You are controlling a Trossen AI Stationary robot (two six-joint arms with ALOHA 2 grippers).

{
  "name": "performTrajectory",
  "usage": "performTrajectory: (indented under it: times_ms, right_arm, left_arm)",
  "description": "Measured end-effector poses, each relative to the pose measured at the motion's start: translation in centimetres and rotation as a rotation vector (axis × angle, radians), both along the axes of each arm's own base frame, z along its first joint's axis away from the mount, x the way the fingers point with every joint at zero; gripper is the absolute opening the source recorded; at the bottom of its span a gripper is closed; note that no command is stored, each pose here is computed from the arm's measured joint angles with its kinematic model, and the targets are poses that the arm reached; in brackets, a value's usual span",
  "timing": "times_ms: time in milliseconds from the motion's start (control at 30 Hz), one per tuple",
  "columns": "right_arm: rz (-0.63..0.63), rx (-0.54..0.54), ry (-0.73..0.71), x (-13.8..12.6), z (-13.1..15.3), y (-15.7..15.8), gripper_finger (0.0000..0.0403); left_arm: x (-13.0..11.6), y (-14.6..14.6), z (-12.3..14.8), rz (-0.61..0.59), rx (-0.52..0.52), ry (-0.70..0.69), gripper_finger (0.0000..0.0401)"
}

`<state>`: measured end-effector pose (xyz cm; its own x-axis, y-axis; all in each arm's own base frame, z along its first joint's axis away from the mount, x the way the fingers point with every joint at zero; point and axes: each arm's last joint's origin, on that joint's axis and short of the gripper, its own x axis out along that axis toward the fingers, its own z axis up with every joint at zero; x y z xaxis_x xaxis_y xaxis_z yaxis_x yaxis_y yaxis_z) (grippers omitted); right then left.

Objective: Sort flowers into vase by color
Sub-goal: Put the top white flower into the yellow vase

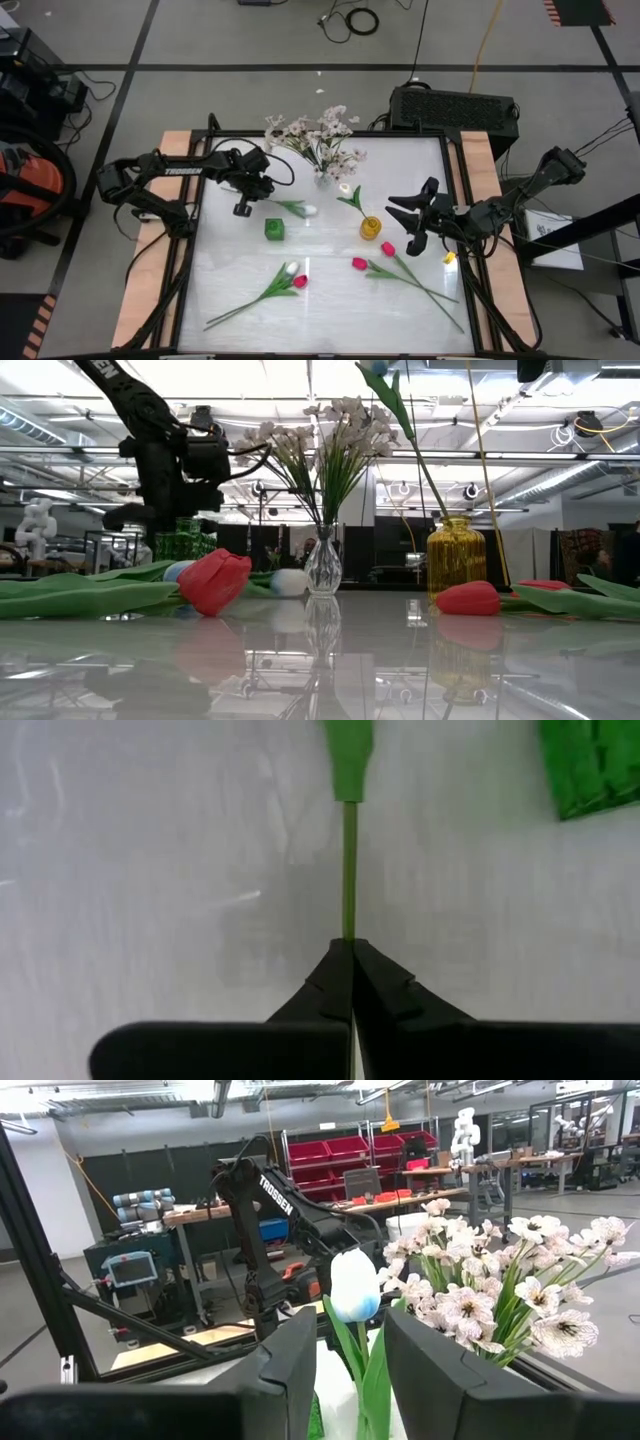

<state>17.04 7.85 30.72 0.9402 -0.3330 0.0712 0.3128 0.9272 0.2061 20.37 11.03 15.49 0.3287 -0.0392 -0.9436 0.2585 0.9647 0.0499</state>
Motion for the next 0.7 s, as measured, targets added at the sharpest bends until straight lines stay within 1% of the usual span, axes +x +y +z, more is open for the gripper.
performTrajectory:
  times_ms: [233, 400, 700]
  right_arm:
    - [0.001, 0.007, 0.009, 0.0, -0.1, 0.0, 0.0112]
    - [0.0, 0.008, 0.008, 0.0, -0.1, 0.0, 0.0112]
    - [-0.001, 0.007, 0.01, 0.0, -0.2, 0.0, 0.0112]
  left_arm:
    - [0.2, -0.2, 0.1, -0.009, -0.001, -0.008, 0.0001]
    - [0.1, -0.4, 0.7, 0.008, 0.006, -0.034, 0.0001]
    - [-0.5, -2.2, 3.6, -0.055, 0.053, -0.133, 0.0001]
